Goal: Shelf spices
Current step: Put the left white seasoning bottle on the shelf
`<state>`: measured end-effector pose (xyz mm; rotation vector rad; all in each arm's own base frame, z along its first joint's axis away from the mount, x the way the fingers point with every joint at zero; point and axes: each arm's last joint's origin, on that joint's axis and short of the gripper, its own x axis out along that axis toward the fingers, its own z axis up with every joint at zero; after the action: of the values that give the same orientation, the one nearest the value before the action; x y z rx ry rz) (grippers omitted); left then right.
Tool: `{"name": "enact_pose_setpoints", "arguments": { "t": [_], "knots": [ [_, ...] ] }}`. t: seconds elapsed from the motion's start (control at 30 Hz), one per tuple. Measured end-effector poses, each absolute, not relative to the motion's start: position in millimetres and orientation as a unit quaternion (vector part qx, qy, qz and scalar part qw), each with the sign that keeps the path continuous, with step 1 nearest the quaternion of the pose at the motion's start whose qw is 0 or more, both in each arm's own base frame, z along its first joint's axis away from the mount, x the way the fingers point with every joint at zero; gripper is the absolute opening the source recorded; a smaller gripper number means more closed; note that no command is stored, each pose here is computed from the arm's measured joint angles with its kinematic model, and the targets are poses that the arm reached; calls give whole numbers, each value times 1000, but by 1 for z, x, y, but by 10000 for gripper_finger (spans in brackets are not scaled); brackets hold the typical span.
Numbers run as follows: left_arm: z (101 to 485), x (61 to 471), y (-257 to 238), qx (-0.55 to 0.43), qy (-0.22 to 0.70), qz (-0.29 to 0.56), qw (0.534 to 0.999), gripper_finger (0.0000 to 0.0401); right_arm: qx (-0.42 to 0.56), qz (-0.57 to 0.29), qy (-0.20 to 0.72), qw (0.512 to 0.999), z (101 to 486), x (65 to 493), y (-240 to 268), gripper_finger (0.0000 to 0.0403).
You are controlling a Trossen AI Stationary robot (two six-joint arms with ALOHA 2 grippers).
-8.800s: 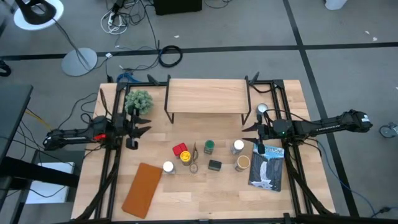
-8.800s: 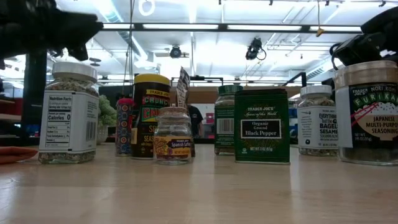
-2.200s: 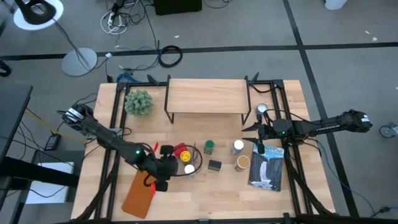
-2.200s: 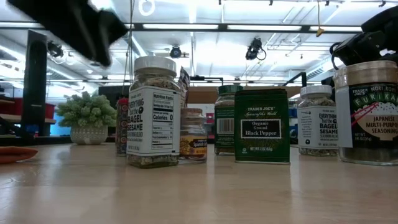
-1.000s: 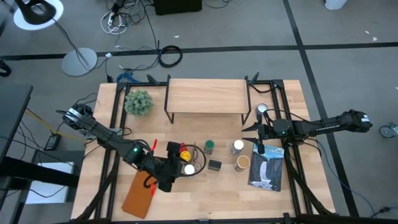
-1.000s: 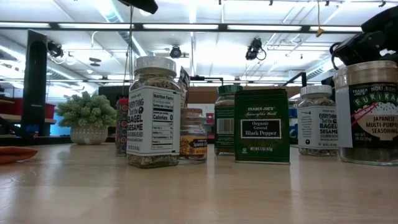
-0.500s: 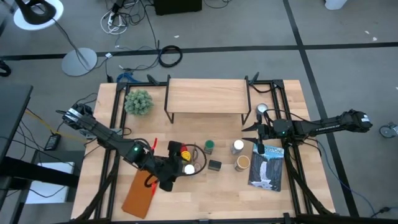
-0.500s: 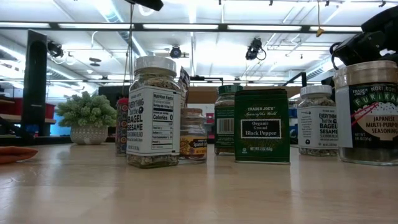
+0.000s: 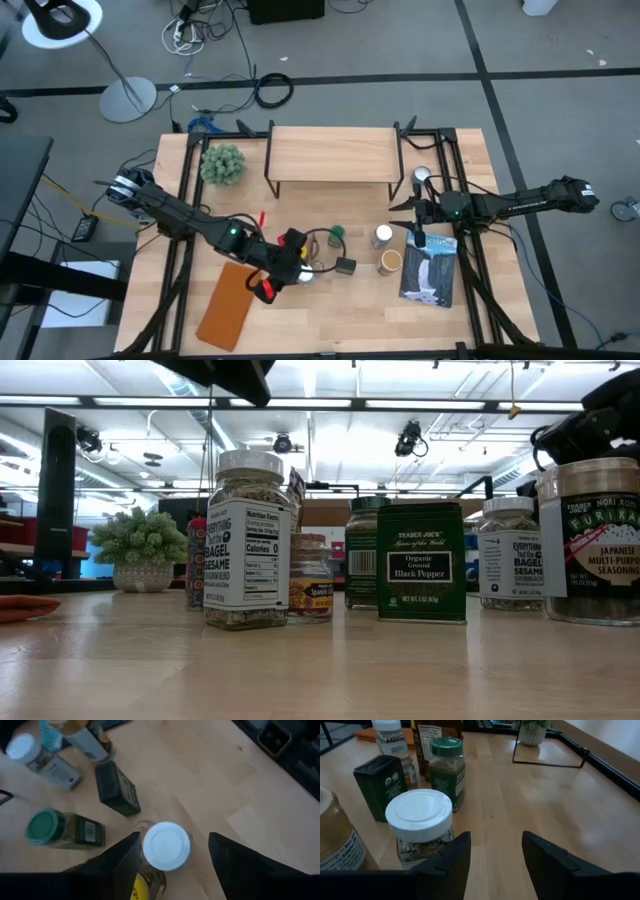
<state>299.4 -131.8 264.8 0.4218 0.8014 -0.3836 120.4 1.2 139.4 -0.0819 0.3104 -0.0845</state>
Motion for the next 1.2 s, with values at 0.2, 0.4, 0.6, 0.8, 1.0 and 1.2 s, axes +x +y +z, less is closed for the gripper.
{"name": "enact_pose_setpoints", "arguments": {
  "t": [0.2, 0.4, 0.6, 0.8, 1.0, 1.2],
  "knots": [
    [251, 312, -133, 223, 405, -197, 864, 239, -40, -42, 147, 987, 141, 121, 1, 176],
    [241, 330, -135, 247, 447, -206, 835, 239, -40, -43, 145, 988, 141, 121, 1, 178],
    [231, 348, -138, 262, 499, -214, 798, 239, -40, -43, 143, 988, 142, 121, 1, 177],
    [228, 361, -141, 263, 517, -217, 785, 239, -40, -43, 142, 988, 142, 121, 1, 178],
    [225, 361, -141, 272, 525, -225, 774, 239, -40, -43, 141, 988, 142, 121, 1, 178],
    [224, 361, -141, 273, 528, -225, 772, 239, -40, -43, 141, 988, 142, 121, 1, 177]
  ]
}}
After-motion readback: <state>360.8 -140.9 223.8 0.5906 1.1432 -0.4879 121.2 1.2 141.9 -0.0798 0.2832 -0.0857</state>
